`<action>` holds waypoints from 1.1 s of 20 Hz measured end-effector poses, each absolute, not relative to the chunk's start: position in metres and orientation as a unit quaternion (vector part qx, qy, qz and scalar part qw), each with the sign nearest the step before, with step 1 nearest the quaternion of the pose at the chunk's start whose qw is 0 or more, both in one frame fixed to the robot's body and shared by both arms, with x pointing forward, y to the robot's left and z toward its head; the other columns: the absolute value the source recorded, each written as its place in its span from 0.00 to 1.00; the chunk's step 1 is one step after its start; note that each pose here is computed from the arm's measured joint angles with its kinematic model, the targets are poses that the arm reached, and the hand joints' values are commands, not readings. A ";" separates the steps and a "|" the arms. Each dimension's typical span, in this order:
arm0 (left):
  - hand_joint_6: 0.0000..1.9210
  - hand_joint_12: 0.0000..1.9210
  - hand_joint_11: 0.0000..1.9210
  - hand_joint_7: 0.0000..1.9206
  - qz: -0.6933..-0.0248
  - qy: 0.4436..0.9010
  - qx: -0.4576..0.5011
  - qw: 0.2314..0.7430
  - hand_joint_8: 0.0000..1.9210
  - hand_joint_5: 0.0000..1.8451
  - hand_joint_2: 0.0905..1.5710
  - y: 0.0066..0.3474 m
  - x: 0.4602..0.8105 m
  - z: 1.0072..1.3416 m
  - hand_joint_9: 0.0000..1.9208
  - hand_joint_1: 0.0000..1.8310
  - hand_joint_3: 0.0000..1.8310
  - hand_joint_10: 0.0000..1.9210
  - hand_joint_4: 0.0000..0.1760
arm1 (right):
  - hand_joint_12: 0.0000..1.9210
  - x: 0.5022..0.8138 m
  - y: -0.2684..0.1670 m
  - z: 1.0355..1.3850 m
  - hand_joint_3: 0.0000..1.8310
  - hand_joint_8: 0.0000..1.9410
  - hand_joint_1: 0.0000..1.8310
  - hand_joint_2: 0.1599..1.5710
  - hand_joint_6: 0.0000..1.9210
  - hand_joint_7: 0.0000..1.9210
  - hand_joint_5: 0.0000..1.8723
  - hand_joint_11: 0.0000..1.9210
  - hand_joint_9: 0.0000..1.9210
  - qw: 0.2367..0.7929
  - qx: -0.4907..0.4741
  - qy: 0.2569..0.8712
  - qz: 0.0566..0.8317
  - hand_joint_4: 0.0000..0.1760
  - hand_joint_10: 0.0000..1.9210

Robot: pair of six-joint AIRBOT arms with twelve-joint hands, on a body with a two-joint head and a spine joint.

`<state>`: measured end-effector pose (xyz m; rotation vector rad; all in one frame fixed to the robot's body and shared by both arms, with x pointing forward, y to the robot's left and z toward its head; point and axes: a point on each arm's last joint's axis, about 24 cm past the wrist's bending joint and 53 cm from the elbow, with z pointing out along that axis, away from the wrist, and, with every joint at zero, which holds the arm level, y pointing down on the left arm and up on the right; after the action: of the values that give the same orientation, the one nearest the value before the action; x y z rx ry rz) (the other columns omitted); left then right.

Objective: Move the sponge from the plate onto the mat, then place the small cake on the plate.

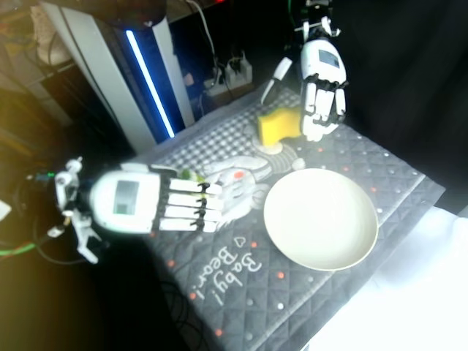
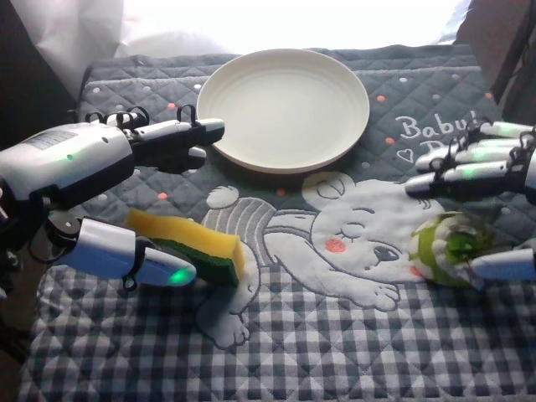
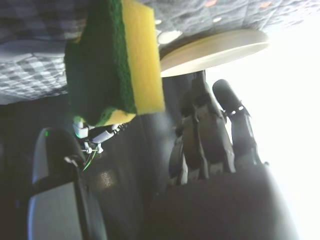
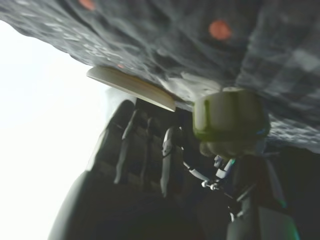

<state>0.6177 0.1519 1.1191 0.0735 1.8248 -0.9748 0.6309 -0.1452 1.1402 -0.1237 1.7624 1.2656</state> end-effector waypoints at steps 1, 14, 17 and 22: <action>0.00 0.68 0.00 0.23 -0.405 0.758 0.029 0.510 0.00 0.11 0.53 0.153 0.618 1.119 0.25 0.41 0.00 0.02 0.21 | 0.61 0.629 -0.144 1.140 0.00 0.00 0.41 0.67 0.00 0.21 0.22 0.07 0.25 0.462 -0.052 0.718 0.517 0.16 0.02; 0.00 0.68 0.01 0.27 -0.409 0.756 0.024 0.511 0.00 0.15 0.54 0.154 0.616 1.119 0.29 0.38 0.00 0.02 0.03 | 0.45 0.639 -0.173 1.193 0.00 0.01 0.14 0.78 0.00 0.25 0.23 0.03 0.22 0.523 -0.029 0.662 0.536 0.24 0.00; 0.00 0.68 0.00 0.25 -0.409 0.757 0.022 0.510 0.00 0.15 0.54 0.153 0.616 1.118 0.27 0.38 0.00 0.01 0.13 | 0.55 0.623 -0.155 1.185 0.00 0.00 0.15 0.75 0.00 0.25 0.21 0.09 0.26 0.506 -0.060 0.668 0.543 0.00 0.01; 0.00 0.69 0.00 0.25 -0.408 0.757 0.022 0.510 0.00 0.15 0.54 0.154 0.616 1.118 0.28 0.40 0.00 0.01 0.02 | 0.50 0.612 -0.143 1.170 0.00 0.00 0.13 0.70 0.00 0.20 0.15 0.11 0.26 0.486 -0.089 0.686 0.534 0.47 0.00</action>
<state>0.6159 0.1536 1.1182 0.0539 1.8218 -0.9834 0.6115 -0.1433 1.1705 -0.2162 1.6690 1.3001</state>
